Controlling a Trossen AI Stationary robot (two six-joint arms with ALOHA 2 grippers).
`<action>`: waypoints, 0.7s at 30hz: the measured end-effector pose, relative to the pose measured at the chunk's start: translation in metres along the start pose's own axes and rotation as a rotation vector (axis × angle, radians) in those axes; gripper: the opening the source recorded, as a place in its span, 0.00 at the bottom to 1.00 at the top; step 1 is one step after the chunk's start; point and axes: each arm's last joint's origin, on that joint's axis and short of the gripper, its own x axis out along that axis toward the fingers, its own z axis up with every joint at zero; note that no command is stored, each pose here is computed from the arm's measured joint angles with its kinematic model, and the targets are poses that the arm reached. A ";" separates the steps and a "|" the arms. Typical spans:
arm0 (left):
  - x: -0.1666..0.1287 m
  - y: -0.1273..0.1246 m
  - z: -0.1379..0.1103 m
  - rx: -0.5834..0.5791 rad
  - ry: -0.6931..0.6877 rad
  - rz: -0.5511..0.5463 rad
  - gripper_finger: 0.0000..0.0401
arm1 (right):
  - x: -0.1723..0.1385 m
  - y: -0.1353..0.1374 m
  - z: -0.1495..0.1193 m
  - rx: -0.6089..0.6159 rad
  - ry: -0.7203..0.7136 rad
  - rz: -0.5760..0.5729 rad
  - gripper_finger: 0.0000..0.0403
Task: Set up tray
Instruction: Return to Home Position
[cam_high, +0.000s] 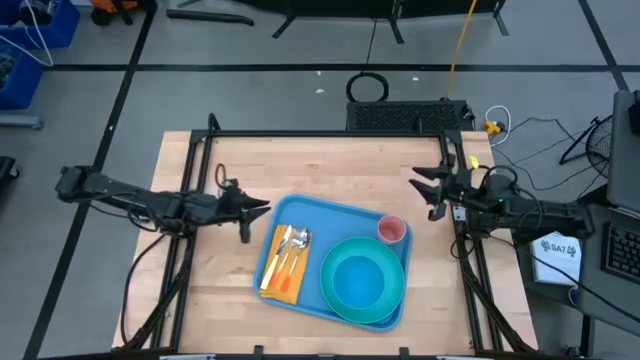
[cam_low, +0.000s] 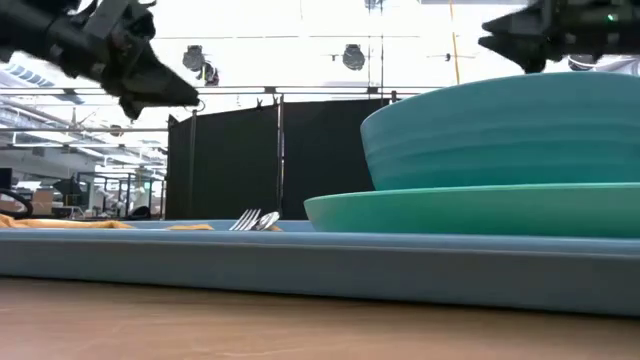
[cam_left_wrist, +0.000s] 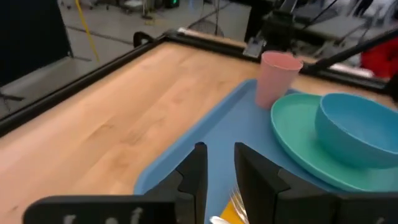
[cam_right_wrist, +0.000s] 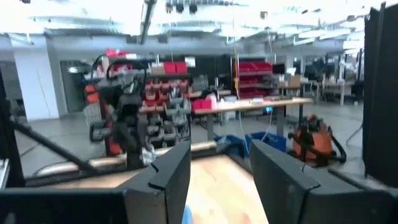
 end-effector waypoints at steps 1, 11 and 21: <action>-0.003 0.003 -0.005 -0.009 -0.015 -0.013 0.20 | -0.003 -0.001 -0.003 0.000 0.014 0.001 0.39; -0.022 0.027 -0.048 -0.051 -0.203 -0.095 0.20 | -0.025 -0.006 -0.003 0.019 -0.001 0.002 0.39; -0.024 0.030 -0.057 -0.002 -0.161 -0.124 0.20 | -0.023 -0.002 -0.034 0.024 0.163 0.128 0.39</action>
